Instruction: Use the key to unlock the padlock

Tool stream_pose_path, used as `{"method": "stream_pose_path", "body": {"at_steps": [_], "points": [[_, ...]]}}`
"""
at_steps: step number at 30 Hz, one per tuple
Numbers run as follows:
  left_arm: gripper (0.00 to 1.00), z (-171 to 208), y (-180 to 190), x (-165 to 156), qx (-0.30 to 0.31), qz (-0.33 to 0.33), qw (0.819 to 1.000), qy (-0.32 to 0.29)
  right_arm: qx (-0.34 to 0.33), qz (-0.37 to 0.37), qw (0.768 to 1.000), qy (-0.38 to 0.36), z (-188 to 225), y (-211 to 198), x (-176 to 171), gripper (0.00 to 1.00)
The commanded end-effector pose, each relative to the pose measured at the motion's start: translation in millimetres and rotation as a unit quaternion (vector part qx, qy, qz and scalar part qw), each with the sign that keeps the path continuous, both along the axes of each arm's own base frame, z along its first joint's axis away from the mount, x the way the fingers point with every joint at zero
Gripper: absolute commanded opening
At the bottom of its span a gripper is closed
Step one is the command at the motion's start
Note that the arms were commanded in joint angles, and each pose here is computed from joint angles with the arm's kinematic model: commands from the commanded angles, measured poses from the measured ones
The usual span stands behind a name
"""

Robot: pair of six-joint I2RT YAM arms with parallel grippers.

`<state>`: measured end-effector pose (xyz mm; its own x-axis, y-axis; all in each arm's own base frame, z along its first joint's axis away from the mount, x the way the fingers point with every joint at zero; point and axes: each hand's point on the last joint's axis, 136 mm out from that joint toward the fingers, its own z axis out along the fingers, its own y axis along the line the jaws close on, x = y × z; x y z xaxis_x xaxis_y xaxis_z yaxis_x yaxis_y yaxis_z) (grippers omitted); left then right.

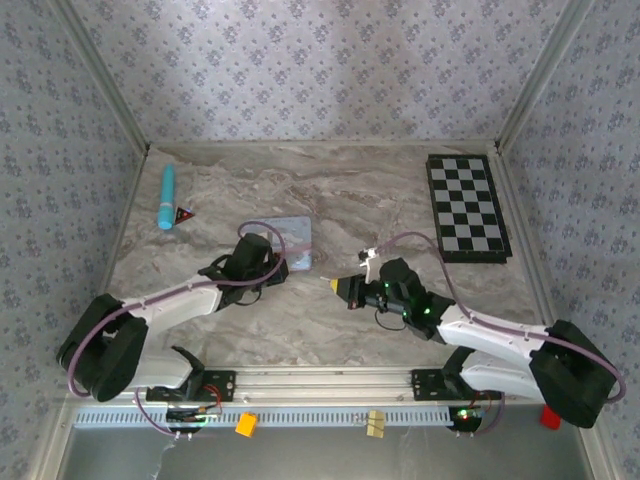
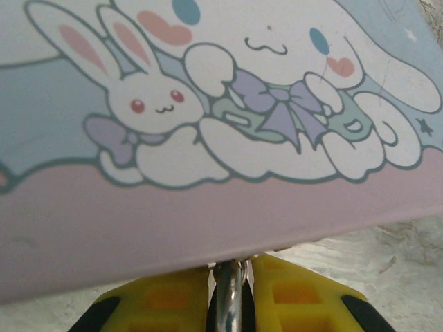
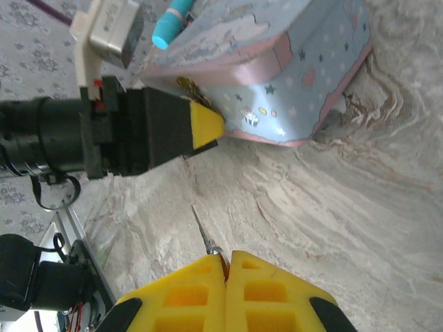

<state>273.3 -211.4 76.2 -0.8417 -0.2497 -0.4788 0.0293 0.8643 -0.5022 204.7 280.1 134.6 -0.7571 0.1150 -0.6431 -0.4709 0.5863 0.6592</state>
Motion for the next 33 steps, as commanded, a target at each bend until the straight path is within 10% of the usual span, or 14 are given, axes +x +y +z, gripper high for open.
{"method": "stream_pose_path", "body": {"at_steps": [1,33], "points": [[0.09,20,-14,3,-0.045,-0.007,0.999,0.019,0.018,-0.005,1.000,0.004,2,8,0,0.00],[0.00,22,-48,6,-0.285,0.073,0.954,0.065,0.211,-0.097,0.947,0.222,-53,42,23,0.00]]}}
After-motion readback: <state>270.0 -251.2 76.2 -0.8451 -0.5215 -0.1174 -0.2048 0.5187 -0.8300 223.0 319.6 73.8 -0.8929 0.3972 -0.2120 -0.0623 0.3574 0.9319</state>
